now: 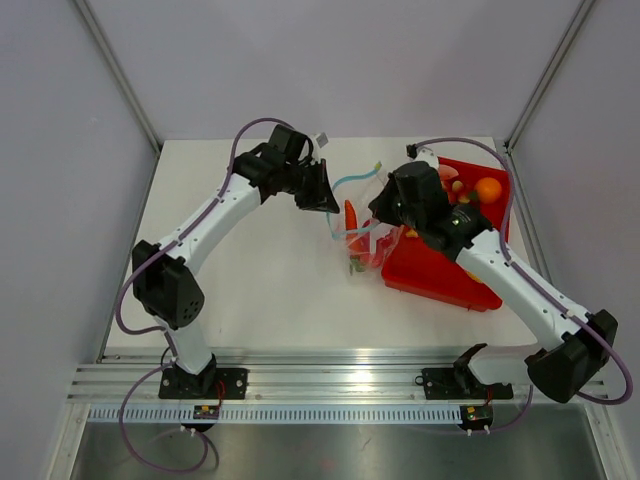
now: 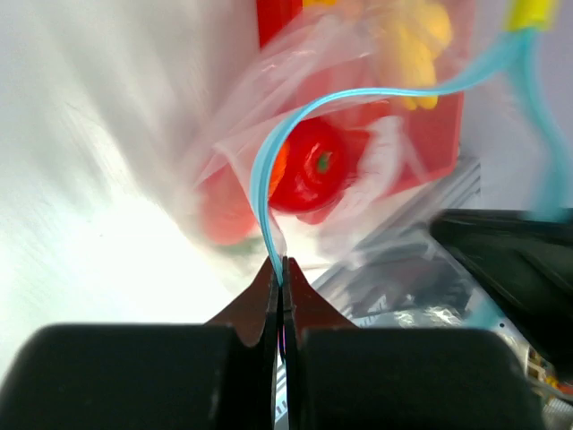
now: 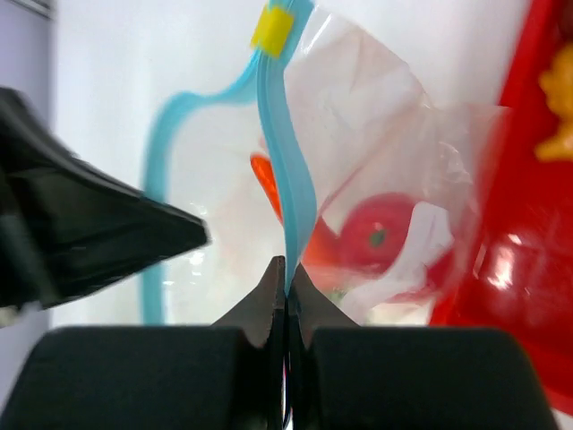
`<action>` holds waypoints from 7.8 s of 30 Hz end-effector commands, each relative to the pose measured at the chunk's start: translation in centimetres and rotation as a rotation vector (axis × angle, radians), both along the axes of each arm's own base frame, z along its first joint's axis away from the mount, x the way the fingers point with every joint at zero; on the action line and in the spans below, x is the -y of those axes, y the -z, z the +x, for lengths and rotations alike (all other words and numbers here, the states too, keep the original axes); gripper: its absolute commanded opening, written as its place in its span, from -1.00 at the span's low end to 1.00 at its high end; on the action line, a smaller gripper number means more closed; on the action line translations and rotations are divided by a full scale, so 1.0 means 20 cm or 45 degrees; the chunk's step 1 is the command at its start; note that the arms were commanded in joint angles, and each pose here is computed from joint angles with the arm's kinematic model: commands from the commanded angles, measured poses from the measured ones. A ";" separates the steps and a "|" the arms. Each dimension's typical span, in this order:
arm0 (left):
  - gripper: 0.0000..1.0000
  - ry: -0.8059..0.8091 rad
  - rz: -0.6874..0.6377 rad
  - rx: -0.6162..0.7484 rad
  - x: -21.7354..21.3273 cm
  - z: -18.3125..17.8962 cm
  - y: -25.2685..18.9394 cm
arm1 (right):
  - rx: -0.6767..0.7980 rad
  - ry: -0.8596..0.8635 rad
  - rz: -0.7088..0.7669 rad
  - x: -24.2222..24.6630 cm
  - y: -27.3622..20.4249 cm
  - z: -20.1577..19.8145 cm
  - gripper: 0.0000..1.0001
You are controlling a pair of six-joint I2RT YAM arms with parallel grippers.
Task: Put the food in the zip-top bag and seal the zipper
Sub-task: Adjust the zipper food storage bag at the center of the board, then pick up the fake vegetable from the bin, then place the fake vegetable in the zipper food storage bag, then pick up the fake fruit from the bin.
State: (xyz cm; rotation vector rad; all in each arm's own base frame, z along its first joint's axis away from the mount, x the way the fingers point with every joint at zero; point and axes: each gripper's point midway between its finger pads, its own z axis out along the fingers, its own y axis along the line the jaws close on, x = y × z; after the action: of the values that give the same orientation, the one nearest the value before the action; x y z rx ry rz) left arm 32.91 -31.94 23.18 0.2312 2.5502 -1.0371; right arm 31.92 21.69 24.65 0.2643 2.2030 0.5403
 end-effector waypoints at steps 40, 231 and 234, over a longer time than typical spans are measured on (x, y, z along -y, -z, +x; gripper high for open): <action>-1.00 -0.095 0.128 0.142 -0.14 0.05 -0.02 | 0.010 -0.019 -0.222 0.02 0.05 0.21 0.20; -1.00 0.178 0.038 0.279 0.17 -0.11 0.02 | -0.600 0.452 -0.419 1.20 0.73 0.19 0.56; -1.00 0.172 0.052 0.287 0.16 -0.11 0.02 | -0.582 0.363 -0.309 1.10 0.73 0.20 0.53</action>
State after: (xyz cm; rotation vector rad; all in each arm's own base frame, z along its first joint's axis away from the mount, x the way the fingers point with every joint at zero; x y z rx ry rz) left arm 30.73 -35.07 20.30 0.4930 2.4679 -0.9130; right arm 34.75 -2.49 8.62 0.6832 2.5913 -0.1163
